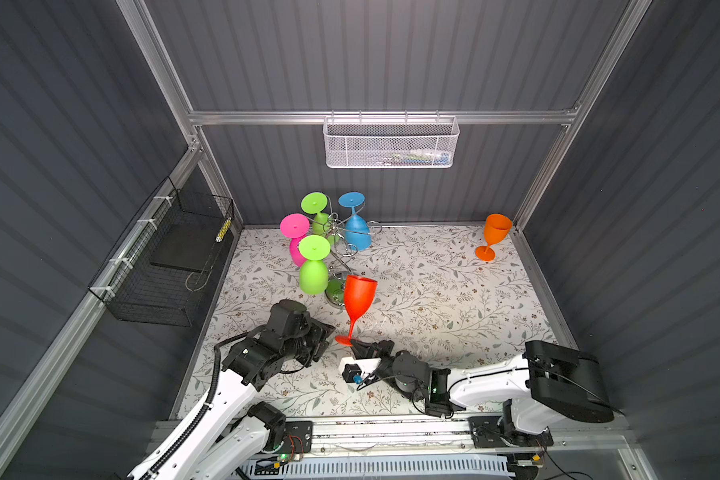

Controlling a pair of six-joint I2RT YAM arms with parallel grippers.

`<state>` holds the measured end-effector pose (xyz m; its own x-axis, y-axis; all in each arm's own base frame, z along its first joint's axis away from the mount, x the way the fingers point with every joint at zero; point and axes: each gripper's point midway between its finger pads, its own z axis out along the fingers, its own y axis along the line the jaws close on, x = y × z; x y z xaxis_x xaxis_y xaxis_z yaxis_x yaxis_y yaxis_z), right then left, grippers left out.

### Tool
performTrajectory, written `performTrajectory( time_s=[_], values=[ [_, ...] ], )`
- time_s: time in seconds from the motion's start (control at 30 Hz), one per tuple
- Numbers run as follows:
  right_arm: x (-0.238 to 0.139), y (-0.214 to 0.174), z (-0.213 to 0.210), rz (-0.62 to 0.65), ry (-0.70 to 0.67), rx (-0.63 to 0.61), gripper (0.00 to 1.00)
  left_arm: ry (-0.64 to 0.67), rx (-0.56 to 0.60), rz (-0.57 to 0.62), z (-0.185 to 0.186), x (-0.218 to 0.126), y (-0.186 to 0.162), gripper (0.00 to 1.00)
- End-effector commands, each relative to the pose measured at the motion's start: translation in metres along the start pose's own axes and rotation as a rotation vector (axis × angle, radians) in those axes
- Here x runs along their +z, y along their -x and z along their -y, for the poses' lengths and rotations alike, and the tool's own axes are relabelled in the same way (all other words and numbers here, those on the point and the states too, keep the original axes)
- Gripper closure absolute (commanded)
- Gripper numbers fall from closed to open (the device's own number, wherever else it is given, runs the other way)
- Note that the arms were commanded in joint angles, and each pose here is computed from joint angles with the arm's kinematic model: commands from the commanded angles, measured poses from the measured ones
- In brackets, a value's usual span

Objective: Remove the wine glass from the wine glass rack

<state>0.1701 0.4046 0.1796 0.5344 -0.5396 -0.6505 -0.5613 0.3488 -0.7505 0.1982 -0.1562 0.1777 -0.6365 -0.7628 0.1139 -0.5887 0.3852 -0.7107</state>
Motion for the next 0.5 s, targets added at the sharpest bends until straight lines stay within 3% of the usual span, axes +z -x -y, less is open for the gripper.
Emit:
performTrajectory(
  time_s=[0.0,0.47],
  values=[
    [0.004,0.014,0.017,0.035,-0.062,0.025,1.0,-0.013,-0.035,0.027,-0.001,0.002,0.004,0.54],
    [0.01,0.019,0.017,0.039,-0.069,0.009,1.0,-0.026,-0.047,0.02,0.0,0.013,-0.003,0.56]
  ],
)
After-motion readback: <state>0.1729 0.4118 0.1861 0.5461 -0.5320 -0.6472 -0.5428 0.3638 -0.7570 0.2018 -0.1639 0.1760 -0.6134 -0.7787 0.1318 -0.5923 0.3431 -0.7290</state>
